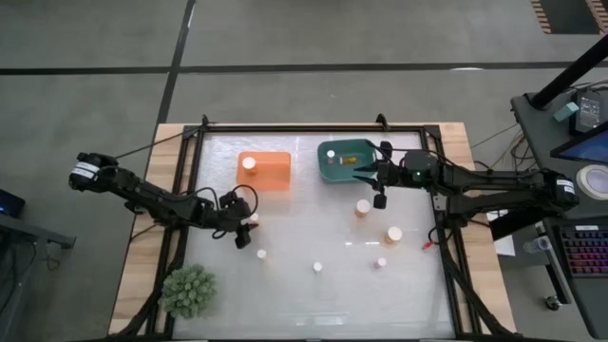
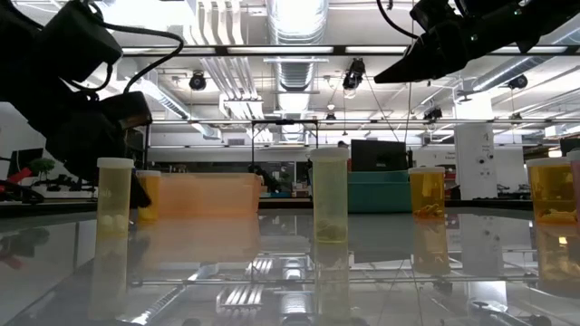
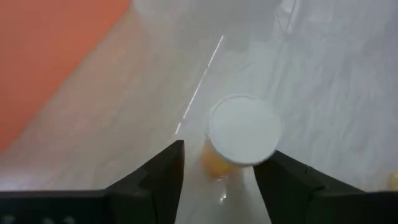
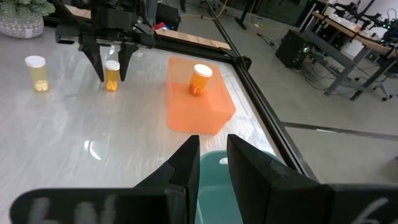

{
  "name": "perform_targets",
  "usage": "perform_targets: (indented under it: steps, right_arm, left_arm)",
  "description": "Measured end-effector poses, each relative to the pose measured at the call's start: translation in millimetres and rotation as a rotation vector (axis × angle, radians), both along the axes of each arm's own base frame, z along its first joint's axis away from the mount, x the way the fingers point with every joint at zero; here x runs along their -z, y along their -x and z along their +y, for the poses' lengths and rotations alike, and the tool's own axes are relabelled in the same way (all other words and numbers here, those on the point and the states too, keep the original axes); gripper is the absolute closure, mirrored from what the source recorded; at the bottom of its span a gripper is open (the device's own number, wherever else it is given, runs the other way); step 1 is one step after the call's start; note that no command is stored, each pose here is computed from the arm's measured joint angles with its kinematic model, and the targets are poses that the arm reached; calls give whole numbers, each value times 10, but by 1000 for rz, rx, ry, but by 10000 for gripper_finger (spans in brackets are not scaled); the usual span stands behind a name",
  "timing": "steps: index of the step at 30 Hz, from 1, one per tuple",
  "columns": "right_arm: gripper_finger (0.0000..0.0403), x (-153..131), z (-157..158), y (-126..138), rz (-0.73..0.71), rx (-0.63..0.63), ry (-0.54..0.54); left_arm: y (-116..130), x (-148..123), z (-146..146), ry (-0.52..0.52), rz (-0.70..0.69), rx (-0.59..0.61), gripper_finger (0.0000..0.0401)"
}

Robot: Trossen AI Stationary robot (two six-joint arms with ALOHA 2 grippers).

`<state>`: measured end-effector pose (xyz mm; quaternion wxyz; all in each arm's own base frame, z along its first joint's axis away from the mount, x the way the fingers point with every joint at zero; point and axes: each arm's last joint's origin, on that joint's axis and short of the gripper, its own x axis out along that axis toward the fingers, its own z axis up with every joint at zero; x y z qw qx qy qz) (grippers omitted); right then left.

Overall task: Pick and place medicine bottles into bin by pill shape (circle, oval)
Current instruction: Put the small orange pill bottle into the green bin

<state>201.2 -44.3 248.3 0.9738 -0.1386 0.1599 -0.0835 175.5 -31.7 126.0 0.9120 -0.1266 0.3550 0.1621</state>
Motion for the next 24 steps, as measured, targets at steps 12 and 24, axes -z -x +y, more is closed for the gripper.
perform_targets:
  steps: [12, 24]
  right_arm:
    - [330, 1, 0, 0, 0, 0, 0]
    - [330, 24, -11, -86, -40, 14, -59]
  left_arm:
    - [-14, 22, 1, -15, -2, -6, 311]
    - [-232, -239, -4, -123, -99, 8, 317]
